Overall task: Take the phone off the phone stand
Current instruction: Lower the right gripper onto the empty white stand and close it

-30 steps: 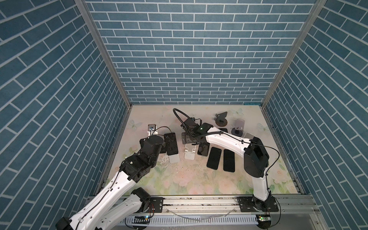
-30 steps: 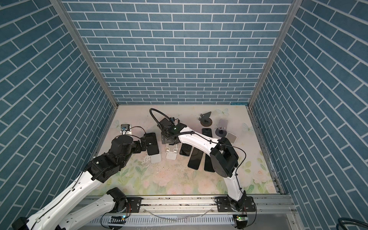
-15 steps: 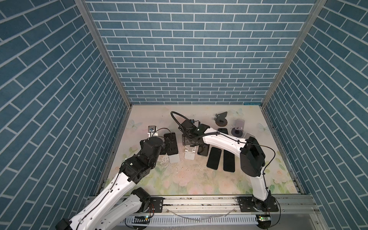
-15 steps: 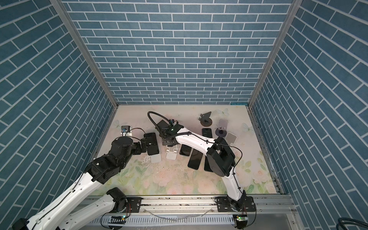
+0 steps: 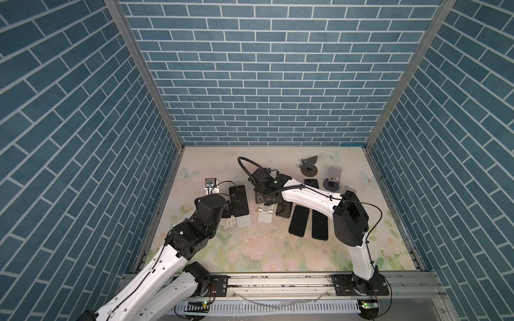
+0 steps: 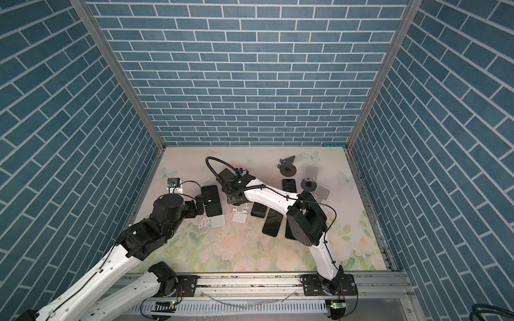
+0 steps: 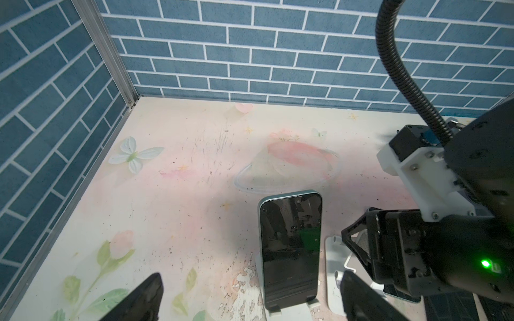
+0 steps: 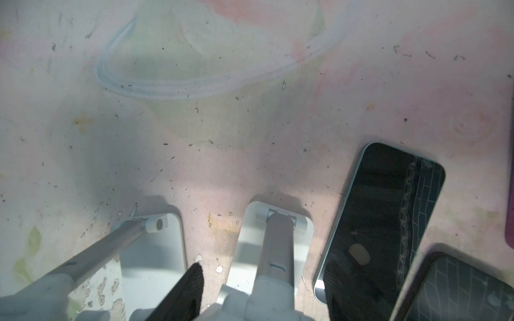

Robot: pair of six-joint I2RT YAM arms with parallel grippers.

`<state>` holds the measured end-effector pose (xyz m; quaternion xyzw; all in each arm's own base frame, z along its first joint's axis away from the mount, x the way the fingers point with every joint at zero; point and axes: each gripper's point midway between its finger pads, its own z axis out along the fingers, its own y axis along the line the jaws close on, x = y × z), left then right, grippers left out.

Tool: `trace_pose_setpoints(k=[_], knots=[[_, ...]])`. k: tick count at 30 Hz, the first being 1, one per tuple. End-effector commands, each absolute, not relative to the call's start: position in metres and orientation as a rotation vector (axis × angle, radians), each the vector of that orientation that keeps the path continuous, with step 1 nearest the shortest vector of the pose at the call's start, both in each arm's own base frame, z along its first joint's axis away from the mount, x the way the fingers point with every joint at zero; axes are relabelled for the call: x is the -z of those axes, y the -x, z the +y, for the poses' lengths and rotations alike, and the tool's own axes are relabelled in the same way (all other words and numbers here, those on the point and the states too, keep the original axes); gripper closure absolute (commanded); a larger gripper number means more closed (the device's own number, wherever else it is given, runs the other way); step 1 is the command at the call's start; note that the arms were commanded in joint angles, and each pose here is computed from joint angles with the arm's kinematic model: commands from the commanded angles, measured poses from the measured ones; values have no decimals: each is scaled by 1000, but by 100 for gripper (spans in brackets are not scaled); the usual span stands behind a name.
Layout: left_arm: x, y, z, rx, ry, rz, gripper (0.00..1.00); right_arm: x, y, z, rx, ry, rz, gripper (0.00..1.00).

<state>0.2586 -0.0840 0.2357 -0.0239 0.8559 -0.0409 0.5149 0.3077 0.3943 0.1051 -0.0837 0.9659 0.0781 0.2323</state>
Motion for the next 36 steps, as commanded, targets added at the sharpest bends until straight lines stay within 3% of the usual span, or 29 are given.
trace_pose_setpoints(k=[1,10,36], knots=[[-234,-258,-82,107,75,2053,0,-99,-305,395,-192,209,2683,39],[-232,-259,-83,105,70,2053,0,-102,-307,404,-229,270,2667,53],[-234,-258,-80,88,73,2060,0,-132,-327,428,-419,488,2490,65]])
